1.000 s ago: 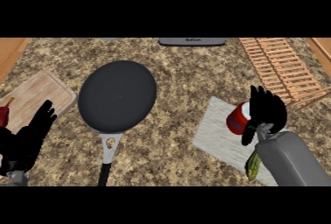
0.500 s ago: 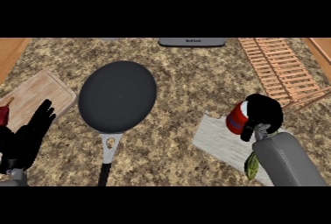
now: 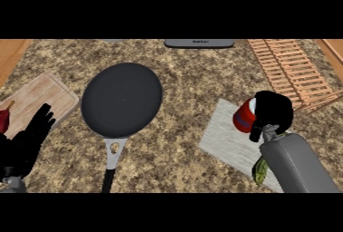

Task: Pick the can from the placemat and place it in the tiered shelf

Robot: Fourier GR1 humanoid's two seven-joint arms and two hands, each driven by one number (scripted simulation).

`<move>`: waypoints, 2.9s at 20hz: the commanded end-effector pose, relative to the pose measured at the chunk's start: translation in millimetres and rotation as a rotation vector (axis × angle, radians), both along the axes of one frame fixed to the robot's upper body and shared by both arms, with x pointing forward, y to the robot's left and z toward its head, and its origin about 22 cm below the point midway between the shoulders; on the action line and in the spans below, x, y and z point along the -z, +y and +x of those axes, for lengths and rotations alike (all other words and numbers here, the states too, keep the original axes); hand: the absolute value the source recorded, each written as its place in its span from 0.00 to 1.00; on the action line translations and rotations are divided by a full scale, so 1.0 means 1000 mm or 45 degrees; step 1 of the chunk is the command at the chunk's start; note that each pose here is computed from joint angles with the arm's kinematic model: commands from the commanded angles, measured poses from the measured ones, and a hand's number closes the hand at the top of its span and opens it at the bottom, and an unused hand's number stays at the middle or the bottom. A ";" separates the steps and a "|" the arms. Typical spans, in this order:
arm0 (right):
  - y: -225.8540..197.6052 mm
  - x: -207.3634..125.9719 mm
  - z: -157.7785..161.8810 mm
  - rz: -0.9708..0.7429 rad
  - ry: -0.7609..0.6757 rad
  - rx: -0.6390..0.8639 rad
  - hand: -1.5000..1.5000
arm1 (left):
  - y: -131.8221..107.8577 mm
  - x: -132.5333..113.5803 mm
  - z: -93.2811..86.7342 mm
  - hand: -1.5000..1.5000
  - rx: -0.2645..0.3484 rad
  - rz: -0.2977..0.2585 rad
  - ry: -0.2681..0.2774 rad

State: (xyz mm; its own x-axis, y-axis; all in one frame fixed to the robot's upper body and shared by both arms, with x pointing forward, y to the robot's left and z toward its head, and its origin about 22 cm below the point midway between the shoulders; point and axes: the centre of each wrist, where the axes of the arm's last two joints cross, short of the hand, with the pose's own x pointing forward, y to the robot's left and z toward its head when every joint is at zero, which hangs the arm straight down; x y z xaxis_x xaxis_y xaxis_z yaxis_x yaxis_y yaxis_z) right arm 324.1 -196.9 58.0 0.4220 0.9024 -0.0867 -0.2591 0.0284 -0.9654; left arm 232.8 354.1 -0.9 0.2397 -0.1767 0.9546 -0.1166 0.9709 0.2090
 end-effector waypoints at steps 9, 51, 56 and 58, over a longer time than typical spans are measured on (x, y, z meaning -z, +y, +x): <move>0.043 -0.072 0.089 0.158 -0.392 0.830 1.00 | -0.024 -0.007 0.020 0.50 0.105 0.000 -0.045; 0.065 -0.325 0.121 -0.081 -1.091 1.120 1.00 | -0.015 0.001 0.007 0.50 0.034 0.029 -0.023; 0.055 -0.309 0.129 -0.169 -1.046 1.166 1.00 | -0.011 0.006 0.008 0.50 0.020 -0.014 -0.003; 0.026 -0.319 0.130 -0.191 -0.985 1.175 1.00 | -0.001 -0.012 0.016 0.50 0.007 0.018 -0.023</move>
